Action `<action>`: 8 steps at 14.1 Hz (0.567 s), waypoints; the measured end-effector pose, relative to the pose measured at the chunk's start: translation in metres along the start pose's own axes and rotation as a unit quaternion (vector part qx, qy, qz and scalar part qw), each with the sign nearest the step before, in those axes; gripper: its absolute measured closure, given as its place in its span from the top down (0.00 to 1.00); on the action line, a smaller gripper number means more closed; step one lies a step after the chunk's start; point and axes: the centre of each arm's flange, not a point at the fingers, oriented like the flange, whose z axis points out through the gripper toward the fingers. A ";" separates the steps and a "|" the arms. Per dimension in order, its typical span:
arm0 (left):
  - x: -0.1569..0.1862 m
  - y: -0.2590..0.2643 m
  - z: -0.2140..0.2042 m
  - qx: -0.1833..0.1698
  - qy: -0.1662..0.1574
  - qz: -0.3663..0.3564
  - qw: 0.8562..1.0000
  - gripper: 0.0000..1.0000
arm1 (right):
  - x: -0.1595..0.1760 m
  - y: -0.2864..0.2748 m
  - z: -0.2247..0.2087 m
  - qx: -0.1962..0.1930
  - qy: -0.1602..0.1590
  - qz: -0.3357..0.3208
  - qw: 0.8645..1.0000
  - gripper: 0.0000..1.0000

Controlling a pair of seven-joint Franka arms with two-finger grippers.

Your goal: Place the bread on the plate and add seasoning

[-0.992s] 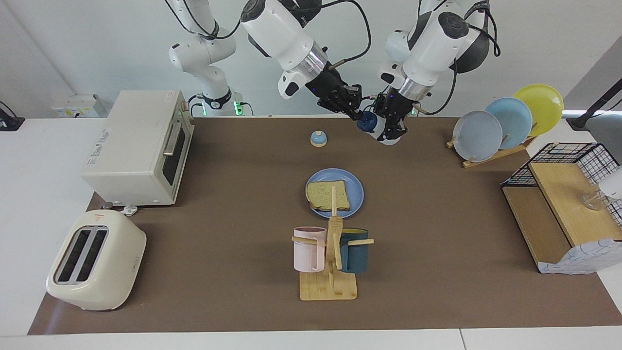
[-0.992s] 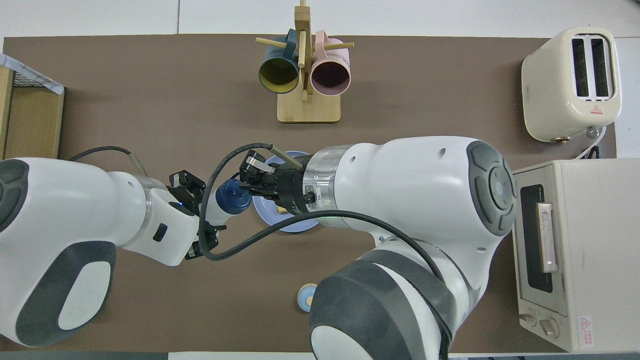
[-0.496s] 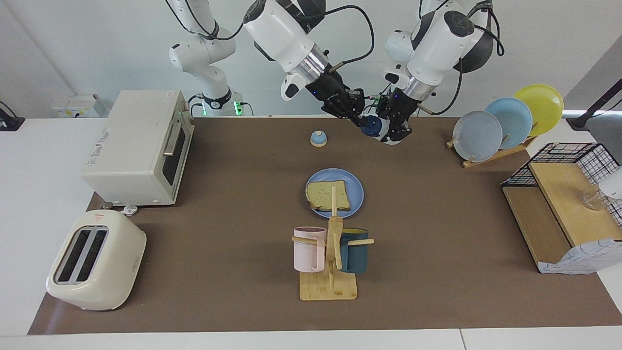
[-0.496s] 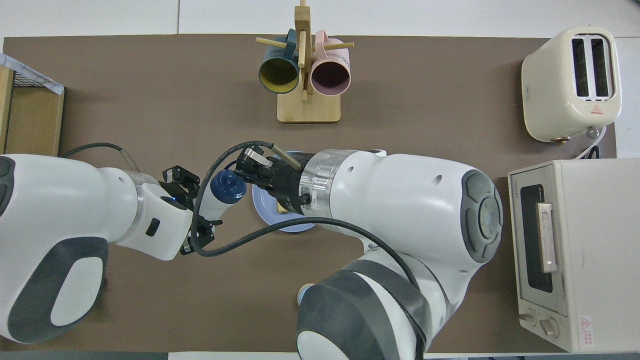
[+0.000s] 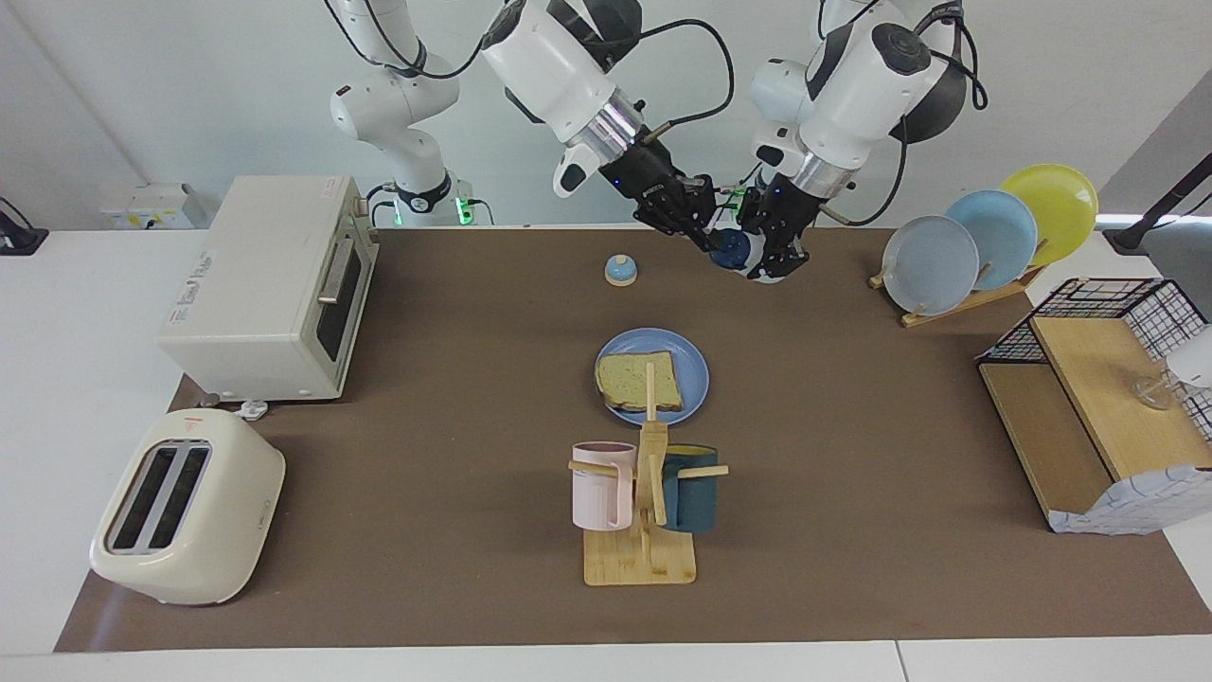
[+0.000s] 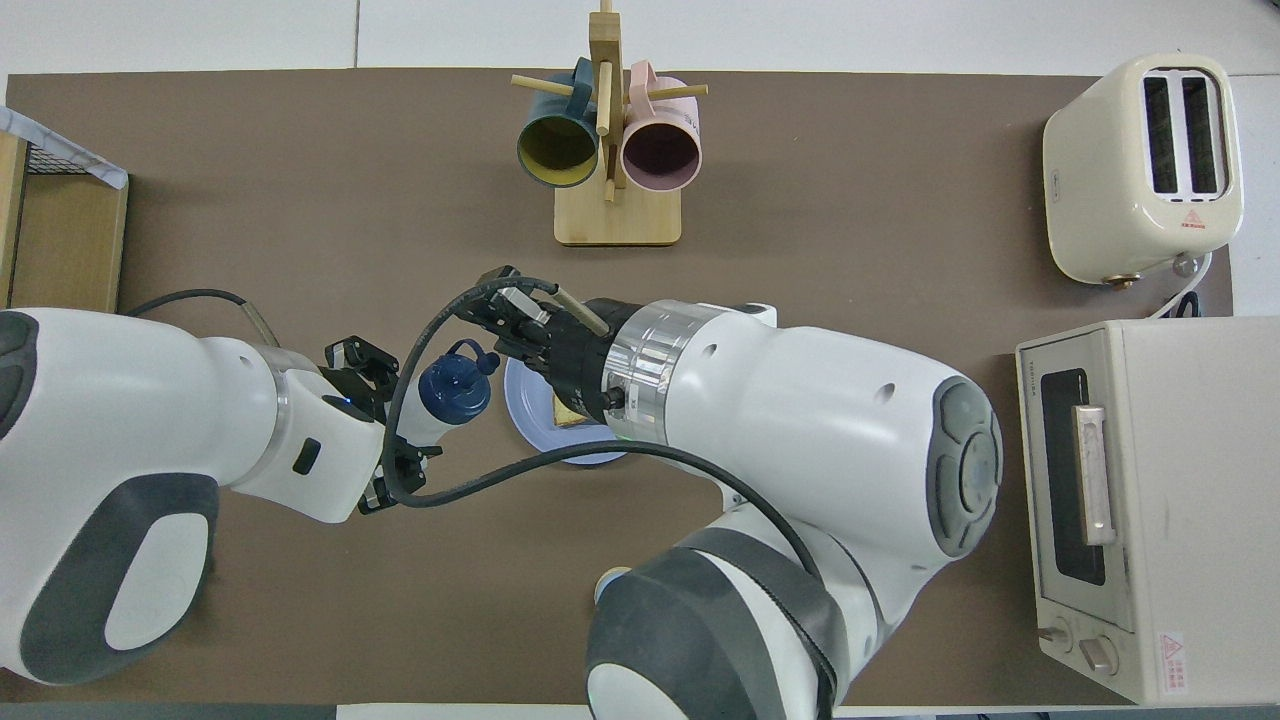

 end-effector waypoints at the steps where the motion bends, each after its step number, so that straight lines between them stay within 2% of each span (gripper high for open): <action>1: 0.001 0.003 0.005 -0.006 -0.005 0.004 1.000 0.45 | 0.003 -0.003 -0.004 0.007 0.005 0.001 1.000 0.53; 3: 0.002 0.006 0.009 -0.009 -0.009 0.006 1.000 0.45 | 0.007 -0.005 -0.007 0.011 0.008 0.003 1.000 0.52; 5: 0.002 0.006 0.009 -0.010 -0.009 0.007 1.000 0.45 | 0.006 -0.005 -0.007 0.010 0.007 0.002 1.000 0.43; 8: 0.002 0.006 0.009 -0.010 -0.009 0.007 1.000 0.45 | 0.002 0.003 0.000 -0.011 -0.008 -0.033 0.999 0.42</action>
